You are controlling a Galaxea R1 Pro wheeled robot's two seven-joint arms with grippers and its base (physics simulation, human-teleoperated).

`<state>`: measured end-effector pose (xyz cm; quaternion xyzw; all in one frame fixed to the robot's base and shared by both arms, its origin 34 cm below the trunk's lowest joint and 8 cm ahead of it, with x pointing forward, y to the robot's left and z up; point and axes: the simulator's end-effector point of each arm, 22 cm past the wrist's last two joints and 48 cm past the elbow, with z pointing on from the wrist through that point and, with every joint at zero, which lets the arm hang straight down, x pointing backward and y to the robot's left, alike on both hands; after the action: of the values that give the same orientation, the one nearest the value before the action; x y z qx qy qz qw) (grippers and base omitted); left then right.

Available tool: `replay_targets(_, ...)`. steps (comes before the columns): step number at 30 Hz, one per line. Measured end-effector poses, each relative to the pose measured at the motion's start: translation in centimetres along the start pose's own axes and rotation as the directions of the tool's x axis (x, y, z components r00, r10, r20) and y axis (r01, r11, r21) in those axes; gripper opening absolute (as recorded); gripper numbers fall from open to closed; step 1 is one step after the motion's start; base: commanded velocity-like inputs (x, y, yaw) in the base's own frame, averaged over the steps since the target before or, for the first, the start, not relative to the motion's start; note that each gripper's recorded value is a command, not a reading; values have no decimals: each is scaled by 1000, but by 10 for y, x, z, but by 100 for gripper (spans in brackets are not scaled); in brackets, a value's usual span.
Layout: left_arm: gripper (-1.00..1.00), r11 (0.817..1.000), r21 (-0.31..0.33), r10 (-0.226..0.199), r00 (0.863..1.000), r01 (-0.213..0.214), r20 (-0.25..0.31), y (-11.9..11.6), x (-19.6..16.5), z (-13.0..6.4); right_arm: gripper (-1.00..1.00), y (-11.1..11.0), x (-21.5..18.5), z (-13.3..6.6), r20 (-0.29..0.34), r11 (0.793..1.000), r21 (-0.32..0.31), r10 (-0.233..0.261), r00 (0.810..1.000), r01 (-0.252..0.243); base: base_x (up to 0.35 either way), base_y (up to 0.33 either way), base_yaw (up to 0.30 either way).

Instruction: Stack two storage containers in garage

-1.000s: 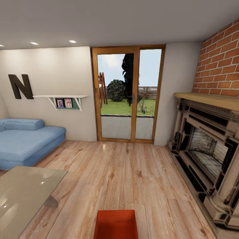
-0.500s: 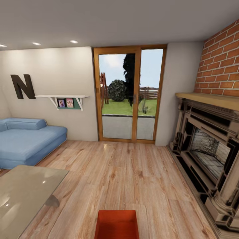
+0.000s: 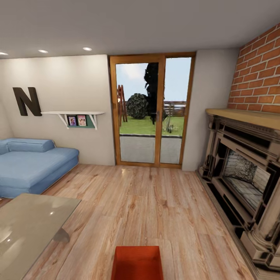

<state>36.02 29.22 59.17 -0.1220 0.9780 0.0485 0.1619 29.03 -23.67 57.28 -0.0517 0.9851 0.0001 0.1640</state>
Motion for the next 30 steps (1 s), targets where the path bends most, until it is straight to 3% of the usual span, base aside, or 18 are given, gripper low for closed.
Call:
replay_targets(13, 100, 1000, 1, 0, 1000, 0, 0, -1, 0, 0, 100, 0, 0, 0, 0, 1000, 0, 0, 1000, 0, -3, 20, 0)
replay_targets(21, 100, 1000, 0, -1, 1000, 1, -1, -1, 0, 0, 100, 0, 0, 0, 0, 1000, 0, 0, 1000, 0, -198, 0, 0)
replay_targets(30, 100, 1000, 0, -1, 1000, 1, 0, -1, 0, 0, 100, -1, 0, 0, -2, 1000, 1, -1, 1000, 1, -35, 0, 0)
